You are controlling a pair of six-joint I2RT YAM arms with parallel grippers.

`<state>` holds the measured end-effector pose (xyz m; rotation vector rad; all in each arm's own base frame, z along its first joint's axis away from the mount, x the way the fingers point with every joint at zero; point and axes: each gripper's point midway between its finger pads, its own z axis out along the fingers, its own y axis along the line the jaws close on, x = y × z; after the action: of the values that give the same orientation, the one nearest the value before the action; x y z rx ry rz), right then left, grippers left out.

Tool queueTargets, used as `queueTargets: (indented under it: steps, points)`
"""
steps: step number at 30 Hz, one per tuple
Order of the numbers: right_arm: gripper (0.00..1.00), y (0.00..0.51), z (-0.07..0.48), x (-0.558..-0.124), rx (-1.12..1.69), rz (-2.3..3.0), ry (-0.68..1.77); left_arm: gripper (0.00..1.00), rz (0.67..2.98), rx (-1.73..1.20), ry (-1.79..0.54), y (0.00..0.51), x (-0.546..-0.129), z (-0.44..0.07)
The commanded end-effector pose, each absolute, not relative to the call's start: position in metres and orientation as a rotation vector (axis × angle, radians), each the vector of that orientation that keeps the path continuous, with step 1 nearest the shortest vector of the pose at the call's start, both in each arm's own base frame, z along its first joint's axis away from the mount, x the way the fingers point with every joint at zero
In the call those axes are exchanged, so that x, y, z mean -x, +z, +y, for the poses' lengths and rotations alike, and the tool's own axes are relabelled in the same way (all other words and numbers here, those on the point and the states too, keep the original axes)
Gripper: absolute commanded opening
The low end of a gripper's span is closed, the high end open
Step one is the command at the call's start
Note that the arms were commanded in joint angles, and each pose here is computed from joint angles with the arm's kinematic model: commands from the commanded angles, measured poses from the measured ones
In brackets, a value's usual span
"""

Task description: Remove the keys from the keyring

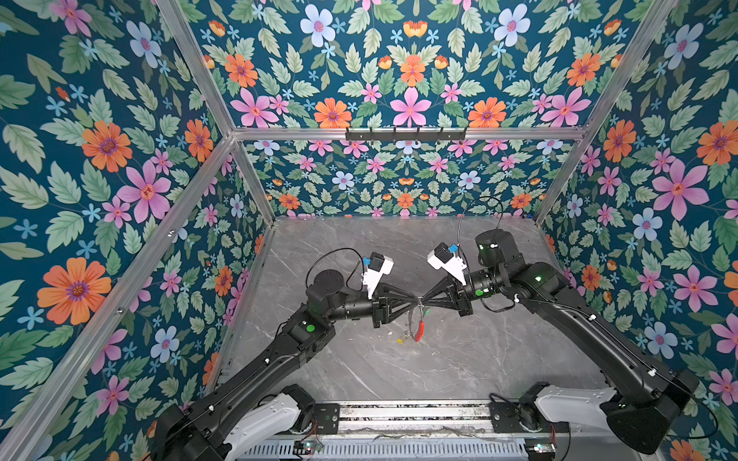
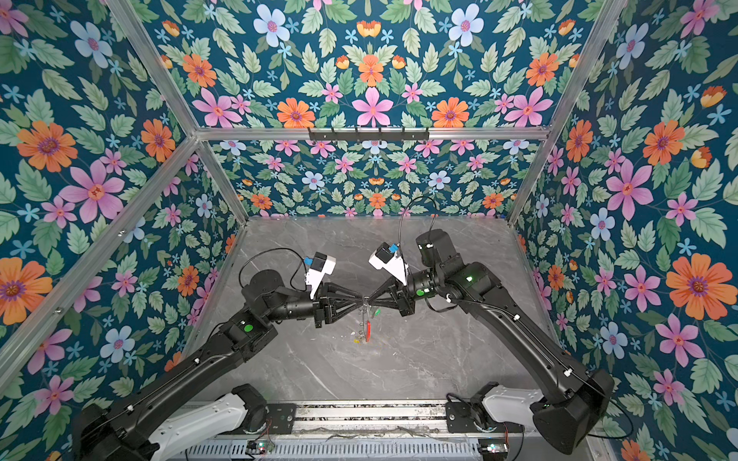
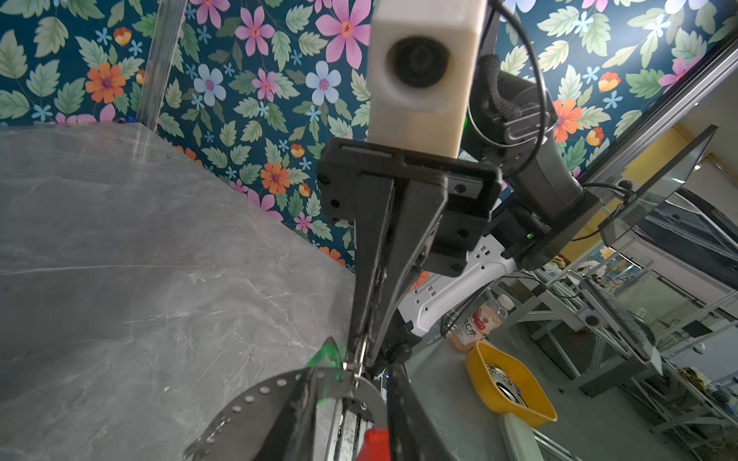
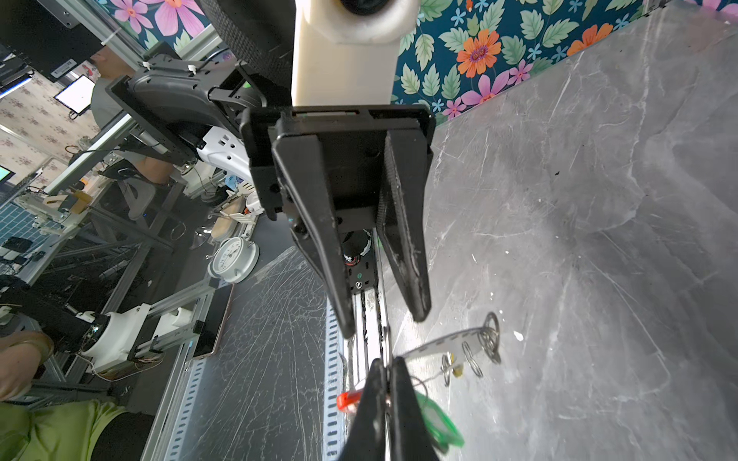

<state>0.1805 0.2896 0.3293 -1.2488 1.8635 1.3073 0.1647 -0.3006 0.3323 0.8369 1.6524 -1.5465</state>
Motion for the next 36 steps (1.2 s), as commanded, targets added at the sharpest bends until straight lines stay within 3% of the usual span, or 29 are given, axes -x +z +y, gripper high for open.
queueTargets:
  steps: [1, 8, 26, 30, 34, 36]
  points:
    - [0.0, 0.329, 0.289, -0.175, 1.282, 1.853, 1.322, 0.28, 1.655, -0.894, -1.561, 0.331, -0.159, -0.303]
    - [0.0, 0.323, 0.291, -0.177, 1.293, 1.88, 1.294, 0.2, 1.641, -0.914, -1.571, 0.335, -0.158, -0.305]
    - [0.0, 0.324, 0.297, -0.181, 1.286, 1.88, 1.276, 0.14, 1.637, -0.946, -1.604, 0.337, -0.154, -0.307]
    - [0.0, 0.324, 0.299, -0.181, 1.285, 1.882, 1.278, 0.0, 1.63, -0.936, -1.592, 0.338, -0.156, -0.307]
    - [0.01, 0.327, 0.302, -0.186, 1.247, 1.878, 1.262, 0.0, 1.587, -0.907, -1.562, 0.344, -0.159, -0.304]
    - [0.22, 0.332, 0.302, -0.188, 1.222, 1.86, 1.255, 0.0, 1.557, -0.884, -1.55, 0.348, -0.16, -0.302]
